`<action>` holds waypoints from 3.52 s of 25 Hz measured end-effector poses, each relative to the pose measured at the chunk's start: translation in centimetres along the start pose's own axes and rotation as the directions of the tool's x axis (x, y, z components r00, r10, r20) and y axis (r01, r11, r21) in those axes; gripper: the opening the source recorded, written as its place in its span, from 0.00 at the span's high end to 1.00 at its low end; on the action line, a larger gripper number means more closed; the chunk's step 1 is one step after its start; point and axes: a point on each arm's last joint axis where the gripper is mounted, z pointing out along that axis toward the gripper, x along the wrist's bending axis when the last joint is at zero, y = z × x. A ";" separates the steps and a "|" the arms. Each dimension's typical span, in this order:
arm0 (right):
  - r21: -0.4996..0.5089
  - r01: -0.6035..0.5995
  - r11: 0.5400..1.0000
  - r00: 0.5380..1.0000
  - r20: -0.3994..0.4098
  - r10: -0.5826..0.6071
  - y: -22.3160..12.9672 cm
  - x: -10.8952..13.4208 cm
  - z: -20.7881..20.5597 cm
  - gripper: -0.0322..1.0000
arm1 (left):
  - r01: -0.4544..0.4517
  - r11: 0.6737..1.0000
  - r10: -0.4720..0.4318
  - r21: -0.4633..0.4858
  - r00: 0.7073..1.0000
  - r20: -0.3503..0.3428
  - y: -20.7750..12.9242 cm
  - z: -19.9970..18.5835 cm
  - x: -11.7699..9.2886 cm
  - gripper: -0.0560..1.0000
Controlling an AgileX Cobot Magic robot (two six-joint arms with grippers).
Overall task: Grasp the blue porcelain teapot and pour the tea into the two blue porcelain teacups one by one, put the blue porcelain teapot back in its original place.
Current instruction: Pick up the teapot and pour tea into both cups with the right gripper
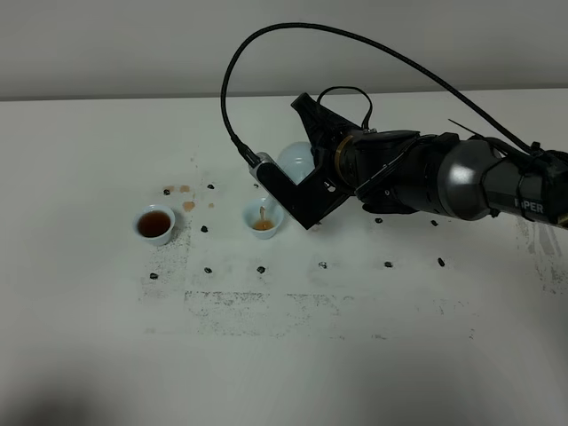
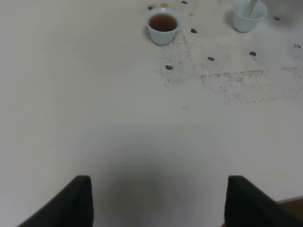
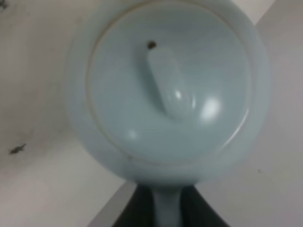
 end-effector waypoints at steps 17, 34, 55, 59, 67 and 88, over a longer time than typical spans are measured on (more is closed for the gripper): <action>0.026 0.068 0.997 0.997 0.044 -0.069 -0.2 -0.4 0.0 0.89 | 0.000 1.000 0.000 0.000 1.000 0.000 0.0 0.0 0.0 0.38; 0.087 0.042 0.995 0.993 0.110 -0.051 -0.8 -1.0 -0.1 0.89 | 0.000 1.000 0.000 0.000 1.000 0.000 0.0 0.0 0.0 0.38; 0.092 0.060 0.994 0.991 0.116 -0.071 -0.8 -1.1 -0.1 0.89 | 0.000 1.000 0.000 0.000 1.000 0.000 0.0 0.0 0.0 0.38; 0.095 0.073 0.993 0.989 0.120 -0.084 -0.8 -1.1 -0.1 0.89 | 0.000 1.000 0.000 0.000 1.000 0.000 0.0 0.0 0.0 0.38; 0.096 0.077 0.992 0.989 0.121 -0.089 -0.8 -1.2 -0.1 0.89 | 0.000 1.000 0.000 0.000 1.000 0.000 0.0 0.0 0.0 0.38; 0.097 0.089 0.991 0.988 0.120 -0.100 -0.8 -1.2 -0.1 0.89 | 0.000 1.000 0.000 0.000 1.000 0.000 0.0 0.0 0.0 0.38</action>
